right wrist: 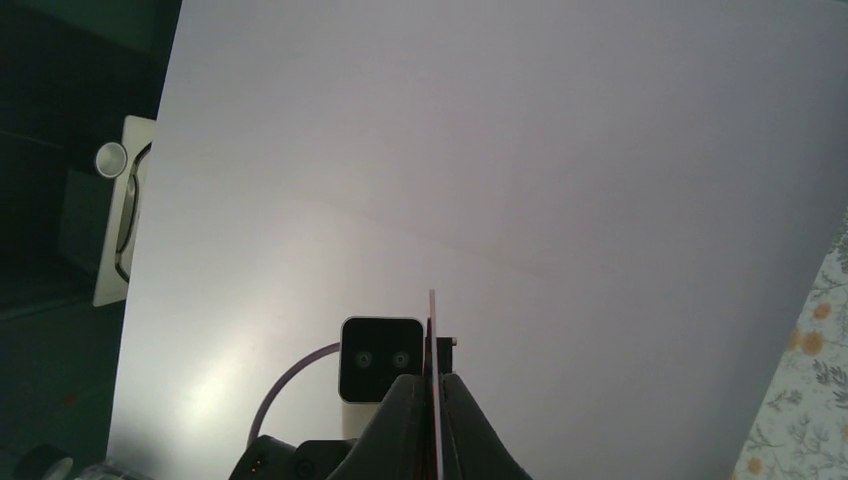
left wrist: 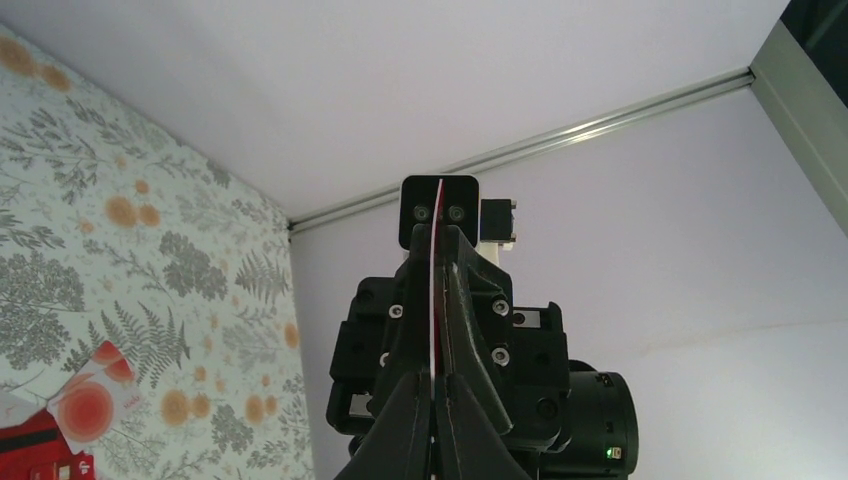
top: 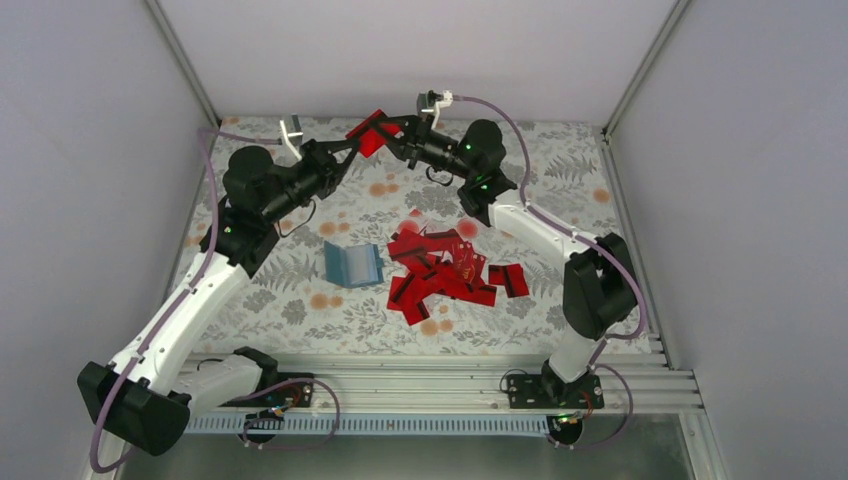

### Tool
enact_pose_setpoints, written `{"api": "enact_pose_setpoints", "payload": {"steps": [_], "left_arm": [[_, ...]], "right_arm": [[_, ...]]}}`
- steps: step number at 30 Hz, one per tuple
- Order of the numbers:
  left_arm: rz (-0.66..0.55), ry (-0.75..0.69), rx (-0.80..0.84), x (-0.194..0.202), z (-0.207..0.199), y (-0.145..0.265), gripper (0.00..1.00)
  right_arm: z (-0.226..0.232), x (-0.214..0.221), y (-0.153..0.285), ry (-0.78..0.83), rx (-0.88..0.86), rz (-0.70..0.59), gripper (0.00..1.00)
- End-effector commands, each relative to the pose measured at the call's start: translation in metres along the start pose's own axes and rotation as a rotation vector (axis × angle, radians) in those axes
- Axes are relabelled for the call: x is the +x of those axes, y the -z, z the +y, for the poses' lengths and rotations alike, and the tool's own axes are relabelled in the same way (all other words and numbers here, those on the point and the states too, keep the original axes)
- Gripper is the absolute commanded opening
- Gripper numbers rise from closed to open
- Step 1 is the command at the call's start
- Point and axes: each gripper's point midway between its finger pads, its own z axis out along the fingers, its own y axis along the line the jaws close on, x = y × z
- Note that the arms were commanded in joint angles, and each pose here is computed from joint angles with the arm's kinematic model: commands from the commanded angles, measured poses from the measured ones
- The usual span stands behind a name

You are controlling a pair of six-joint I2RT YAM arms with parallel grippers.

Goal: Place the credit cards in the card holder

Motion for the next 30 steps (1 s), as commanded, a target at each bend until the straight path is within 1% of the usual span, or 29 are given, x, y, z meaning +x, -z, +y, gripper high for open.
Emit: {"api": "enact_pose_setpoints", "payload": {"steps": [1, 2, 5, 8, 11, 13, 15, 17, 19, 20, 21, 24, 30], "left_arm": [[-0.001, -0.014, 0.032, -0.003, -0.013, 0.003, 0.04], [0.006, -0.019, 0.020, -0.002, -0.011, 0.002, 0.09], [0.032, -0.048, -0.019, 0.001, -0.005, 0.002, 0.29], [0.062, -0.091, -0.073, 0.003, 0.002, 0.008, 0.59], [0.074, -0.155, -0.124, 0.005, 0.010, 0.024, 0.84], [0.094, -0.207, -0.153, 0.005, 0.016, 0.034, 0.92], [0.152, -0.270, -0.150, 0.010, 0.020, 0.040, 0.93], [0.234, -0.315, -0.128, 0.018, 0.026, 0.042, 0.93], [0.319, -0.353, -0.061, 0.027, 0.027, 0.045, 0.91], [0.358, -0.360, -0.020, 0.031, 0.027, 0.045, 0.91], [0.429, -0.362, 0.049, 0.042, 0.024, 0.047, 0.90], [0.518, -0.382, 0.116, 0.052, 0.024, 0.045, 0.89], [0.540, -0.393, 0.136, 0.049, 0.029, 0.033, 0.86]], "right_arm": [[0.012, -0.007, -0.003, 0.009, -0.038, -0.008, 0.04], [0.011, -0.008, -0.003, 0.004, -0.030, -0.005, 0.04], [0.003, -0.009, -0.001, -0.007, 0.011, 0.011, 0.04], [-0.008, -0.008, 0.005, -0.013, 0.054, 0.039, 0.04], [-0.017, -0.005, 0.016, -0.002, 0.079, 0.103, 0.04], [-0.026, -0.005, 0.026, 0.009, 0.102, 0.162, 0.04], [-0.037, -0.003, 0.036, 0.015, 0.123, 0.242, 0.04], [-0.047, -0.002, 0.045, 0.036, 0.146, 0.322, 0.04], [-0.048, 0.002, 0.047, 0.084, 0.157, 0.406, 0.04], [-0.049, 0.008, 0.048, 0.092, 0.152, 0.470, 0.04], [-0.053, 0.013, 0.050, 0.093, 0.148, 0.515, 0.04], [-0.061, 0.025, 0.057, 0.079, 0.125, 0.593, 0.04], [-0.049, 0.035, 0.058, 0.129, 0.061, 0.664, 0.04]]}}
